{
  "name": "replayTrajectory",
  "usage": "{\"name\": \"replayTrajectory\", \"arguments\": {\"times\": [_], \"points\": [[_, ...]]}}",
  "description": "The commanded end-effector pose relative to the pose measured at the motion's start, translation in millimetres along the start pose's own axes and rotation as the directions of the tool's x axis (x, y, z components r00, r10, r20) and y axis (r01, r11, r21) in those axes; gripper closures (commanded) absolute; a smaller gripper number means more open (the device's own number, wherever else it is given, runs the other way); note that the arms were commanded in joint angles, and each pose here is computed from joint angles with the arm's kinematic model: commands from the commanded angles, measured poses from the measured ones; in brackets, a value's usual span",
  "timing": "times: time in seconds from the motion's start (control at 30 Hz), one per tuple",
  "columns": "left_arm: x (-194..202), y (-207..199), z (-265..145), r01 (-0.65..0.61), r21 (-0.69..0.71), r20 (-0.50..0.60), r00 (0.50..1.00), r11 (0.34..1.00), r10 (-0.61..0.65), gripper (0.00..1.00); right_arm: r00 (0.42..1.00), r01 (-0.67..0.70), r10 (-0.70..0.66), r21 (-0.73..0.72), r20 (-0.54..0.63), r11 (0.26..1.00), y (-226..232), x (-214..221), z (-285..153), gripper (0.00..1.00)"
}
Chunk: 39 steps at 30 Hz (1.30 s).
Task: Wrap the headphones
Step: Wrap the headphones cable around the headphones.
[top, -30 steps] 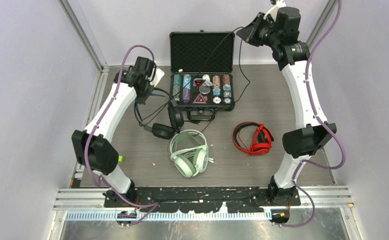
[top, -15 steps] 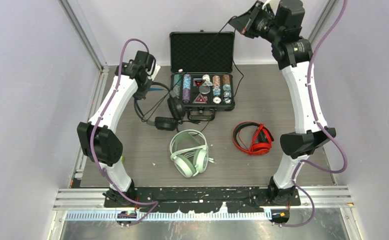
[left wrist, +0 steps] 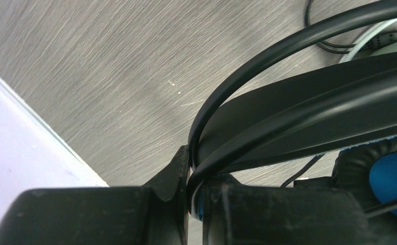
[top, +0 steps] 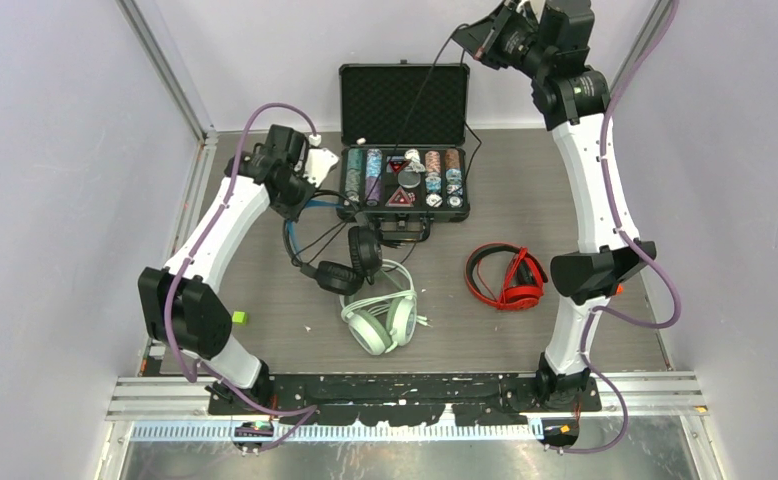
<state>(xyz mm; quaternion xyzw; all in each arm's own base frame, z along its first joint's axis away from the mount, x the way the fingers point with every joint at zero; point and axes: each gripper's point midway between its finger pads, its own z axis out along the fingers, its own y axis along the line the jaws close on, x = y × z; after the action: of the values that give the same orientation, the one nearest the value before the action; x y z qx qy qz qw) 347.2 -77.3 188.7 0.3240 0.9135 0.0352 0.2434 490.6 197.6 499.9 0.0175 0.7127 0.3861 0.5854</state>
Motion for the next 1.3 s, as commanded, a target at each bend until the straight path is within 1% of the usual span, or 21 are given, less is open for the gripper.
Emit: {"name": "replayTrajectory", "arguments": {"times": [0.0, 0.17, 0.23, 0.3, 0.37, 0.47, 0.73, 0.87, 0.97, 1.03, 1.17, 1.27], "points": [[-18.8, -10.8, -10.8, -0.064, 0.071, 0.121, 0.991, 0.995, 0.055, 1.00, 0.990, 0.027, -0.019, -0.051, 0.139, 0.998, 26.0, -42.9, -13.3, 1.00], [-20.8, -20.0, -9.5, -0.102, 0.118, 0.151, 0.985, 0.988, 0.084, 1.00, 0.990, 0.026, -0.019, -0.046, 0.137, 0.999, 23.2, -41.5, -10.7, 0.99], [-21.2, -16.9, -8.3, -0.096, 0.099, 0.150, 0.985, 0.990, 0.081, 1.00, 0.991, 0.025, -0.018, -0.047, 0.136, 0.999, 23.0, -41.1, -9.9, 1.00], [-18.3, -1.1, -5.5, -0.042, 0.018, 0.111, 0.993, 0.999, 0.040, 1.00, 0.990, 0.026, -0.019, -0.050, 0.138, 0.998, 24.2, -42.1, -10.9, 1.00], [-9.4, 16.3, -0.8, -0.016, -0.067, 0.025, 1.000, 0.998, 0.018, 1.00, 0.989, 0.027, -0.019, -0.055, 0.144, 0.998, 27.0, -44.4, -13.3, 0.99], [1.8, 32.7, 1.3, 0.013, -0.147, -0.090, 0.996, 0.989, -0.026, 1.00, 0.989, 0.015, -0.002, -0.088, 0.145, 0.996, 36.6, -46.8, -17.5, 1.00], [3.8, 48.4, 5.3, 0.073, -0.245, -0.148, 0.983, 0.967, -0.112, 1.00, 0.995, -0.042, 0.058, -0.185, 0.081, 0.982, 74.2, -29.4, -23.9, 1.00], [9.5, 64.2, 6.6, 0.161, -0.325, -0.198, 0.952, 0.932, -0.233, 1.00, 0.994, -0.094, 0.105, -0.247, 0.030, 0.965, 100.3, -18.4, -31.1, 1.00], [8.9, 79.0, 6.3, 0.261, -0.362, -0.191, 0.919, 0.895, -0.345, 1.00, 0.992, -0.128, 0.129, -0.272, -0.012, 0.954, 116.8, -7.5, -40.2, 1.00], [5.5, 88.3, 7.4, 0.322, -0.377, -0.171, 0.897, 0.868, -0.407, 1.00, 0.987, -0.160, 0.148, -0.293, -0.063, 0.943, 128.7, 7.2, -43.5, 0.99], [-7.8, 106.6, 4.5, 0.428, -0.409, -0.092, 0.859, 0.806, -0.504, 1.00, 0.967, -0.239, 0.190, -0.348, -0.169, 0.907, 159.3, 38.4, -50.1, 1.00], [-12.2, 121.5, 2.5, 0.503, -0.423, -0.041, 0.820, 0.753, -0.571, 1.00, 0.954, -0.272, 0.187, -0.408, -0.235, 0.872, 188.1, 55.6, -63.5, 1.00]]}}
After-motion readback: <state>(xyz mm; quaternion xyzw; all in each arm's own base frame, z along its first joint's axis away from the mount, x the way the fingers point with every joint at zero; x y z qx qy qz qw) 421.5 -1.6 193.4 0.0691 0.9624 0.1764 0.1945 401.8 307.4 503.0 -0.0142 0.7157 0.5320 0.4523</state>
